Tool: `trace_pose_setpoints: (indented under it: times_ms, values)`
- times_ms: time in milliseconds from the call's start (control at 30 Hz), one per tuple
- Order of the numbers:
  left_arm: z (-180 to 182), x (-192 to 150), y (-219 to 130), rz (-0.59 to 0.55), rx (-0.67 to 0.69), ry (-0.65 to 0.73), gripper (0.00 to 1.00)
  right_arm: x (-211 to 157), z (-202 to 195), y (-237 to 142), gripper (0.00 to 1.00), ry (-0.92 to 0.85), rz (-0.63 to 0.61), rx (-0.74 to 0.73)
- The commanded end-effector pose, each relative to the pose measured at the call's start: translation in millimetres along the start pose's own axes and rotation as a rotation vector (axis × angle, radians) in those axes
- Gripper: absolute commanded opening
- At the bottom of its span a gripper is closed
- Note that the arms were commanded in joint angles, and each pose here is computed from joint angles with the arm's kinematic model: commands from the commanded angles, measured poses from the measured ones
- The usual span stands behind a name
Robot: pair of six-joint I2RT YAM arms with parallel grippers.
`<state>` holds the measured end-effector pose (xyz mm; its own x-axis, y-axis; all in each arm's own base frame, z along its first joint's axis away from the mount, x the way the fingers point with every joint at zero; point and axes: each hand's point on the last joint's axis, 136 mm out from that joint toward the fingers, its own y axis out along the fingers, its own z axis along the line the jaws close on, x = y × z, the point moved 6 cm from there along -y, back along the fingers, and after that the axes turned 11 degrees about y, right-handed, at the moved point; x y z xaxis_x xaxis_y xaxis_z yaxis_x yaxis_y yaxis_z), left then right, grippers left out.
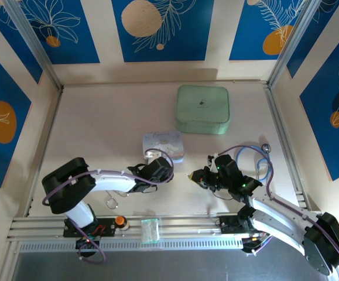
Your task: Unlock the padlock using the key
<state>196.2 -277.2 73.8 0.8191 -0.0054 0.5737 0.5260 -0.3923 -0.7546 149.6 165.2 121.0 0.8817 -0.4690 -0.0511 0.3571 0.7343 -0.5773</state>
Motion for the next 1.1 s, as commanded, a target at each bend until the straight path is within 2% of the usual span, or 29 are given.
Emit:
trace_pose_setpoints:
  times_ms: [0,333,467,533,633,700,800,933,1067]
  values:
    - [-8,-5,7,0.001,-0.03,-0.044,0.47,0,-5,2,0.0,0.013,-0.001,0.003]
    - [-20,-7,9,0.008,-0.058,-0.068,0.27,-4,-9,9,0.0,0.021,0.005,0.003]
    - [-21,-4,4,-0.006,-0.063,-0.081,0.26,-6,-8,14,0.0,0.015,0.016,-0.004]
    - [-20,-3,2,-0.015,-0.076,-0.12,0.19,-7,-9,18,0.0,0.021,0.024,-0.005]
    - [-24,-4,1,-0.022,-0.166,-0.208,0.17,-8,-13,25,0.0,0.059,0.03,0.001]
    - [-27,-3,1,-0.022,-0.192,-0.237,0.1,-8,-16,28,0.0,0.078,0.03,-0.009]
    - [-27,-2,0,-0.031,-0.197,-0.248,0.09,-7,-15,28,0.0,0.072,0.02,-0.016]
    - [-25,0,-2,-0.031,-0.176,-0.237,0.02,-7,-16,27,0.0,0.081,0.013,-0.016]
    - [-26,2,-6,-0.046,-0.207,-0.312,0.0,-6,-25,29,0.0,0.173,0.019,-0.032]
